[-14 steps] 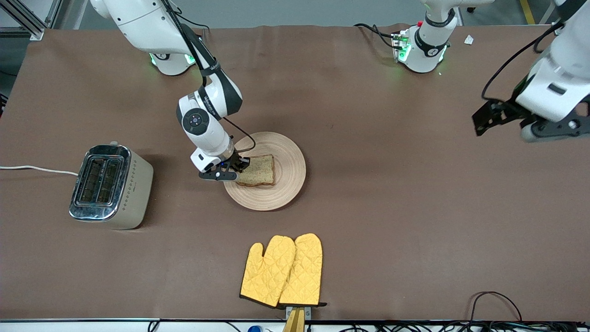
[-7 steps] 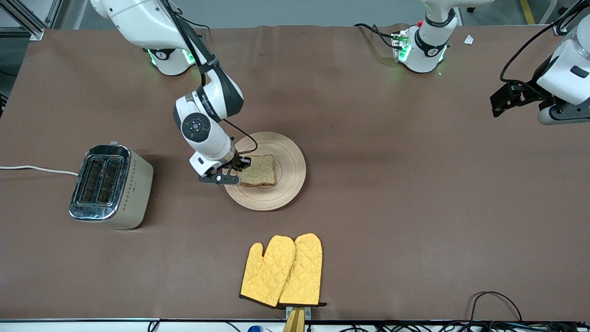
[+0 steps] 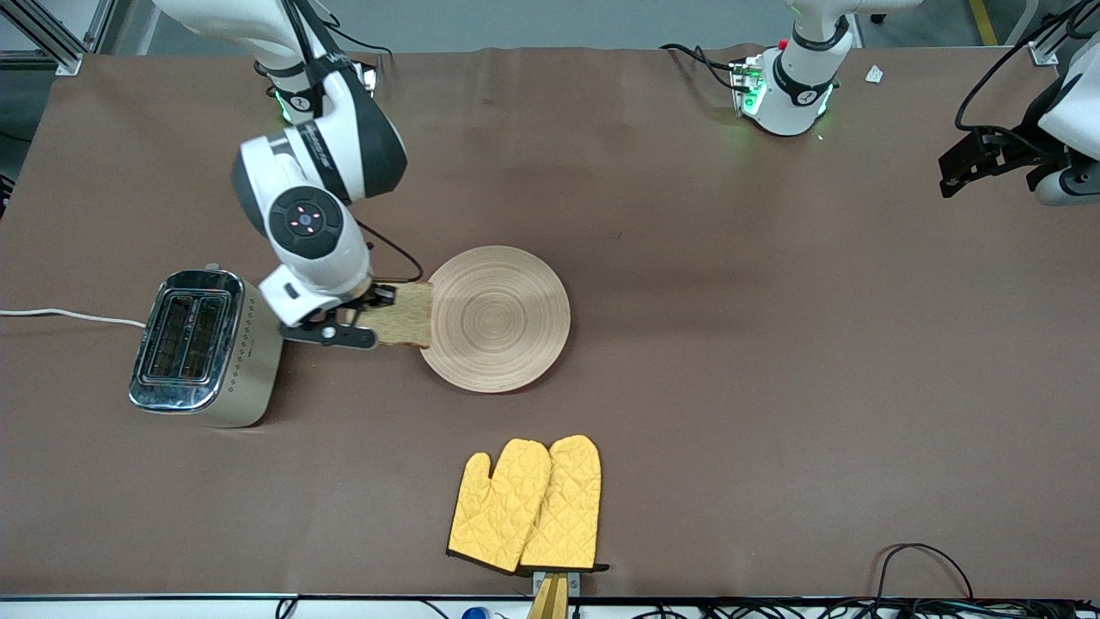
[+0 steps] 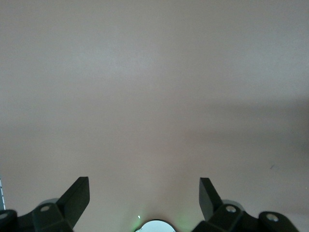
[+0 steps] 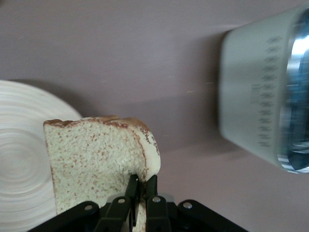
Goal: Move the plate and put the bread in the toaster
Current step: 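Lift the bread with the right gripper and carry it over the toaster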
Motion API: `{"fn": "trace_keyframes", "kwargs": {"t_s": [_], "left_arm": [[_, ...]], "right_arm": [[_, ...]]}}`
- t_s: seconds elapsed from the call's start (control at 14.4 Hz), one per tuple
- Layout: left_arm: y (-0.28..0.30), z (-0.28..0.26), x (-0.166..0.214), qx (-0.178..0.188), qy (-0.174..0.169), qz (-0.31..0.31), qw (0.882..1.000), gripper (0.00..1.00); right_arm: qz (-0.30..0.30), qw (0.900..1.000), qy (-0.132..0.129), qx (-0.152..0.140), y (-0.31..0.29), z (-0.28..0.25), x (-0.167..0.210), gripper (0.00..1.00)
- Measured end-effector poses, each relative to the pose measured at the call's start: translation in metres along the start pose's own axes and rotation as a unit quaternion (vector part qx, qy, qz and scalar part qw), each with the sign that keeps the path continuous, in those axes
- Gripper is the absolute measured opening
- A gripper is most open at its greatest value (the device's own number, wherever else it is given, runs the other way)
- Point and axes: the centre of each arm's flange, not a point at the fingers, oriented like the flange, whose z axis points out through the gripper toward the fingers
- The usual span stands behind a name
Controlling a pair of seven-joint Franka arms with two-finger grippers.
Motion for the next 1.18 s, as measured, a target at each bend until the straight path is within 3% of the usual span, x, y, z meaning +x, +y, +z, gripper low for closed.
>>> {"fn": "trace_keyframes", "kwargs": {"t_s": [0.14, 0.28, 0.49, 0.7, 0.97, 1.18], "left_arm": [[-0.001, -0.002, -0.005, 0.0, 0.004, 0.0, 1.0, 1.0], [-0.006, -0.002, -0.006, -0.001, 0.006, -0.003, 1.0, 1.0], [-0.01, -0.005, -0.007, -0.003, 0.009, -0.002, 1.0, 1.0], [-0.012, -0.005, -0.007, -0.005, 0.01, -0.003, 1.0, 1.0], [-0.013, -0.005, -0.007, -0.005, 0.011, -0.005, 1.0, 1.0], [-0.012, -0.005, -0.007, -0.005, 0.01, -0.003, 1.0, 1.0]], "right_arm": [[0.005, 0.997, 0.007, -0.082, 0.023, -0.022, 0.0, 0.1], [0.009, 0.986, 0.016, -0.166, 0.033, -0.031, -0.005, 0.1], [0.032, 0.96, 0.037, -0.277, 0.045, -0.028, -0.004, 0.1], [0.08, 0.924, 0.056, -0.371, 0.053, 0.002, 0.015, 0.1], [0.104, 0.884, 0.08, -0.45, 0.076, 0.038, 0.045, 0.1], [0.104, 0.871, 0.088, -0.473, 0.102, 0.051, 0.059, 0.1]]}}
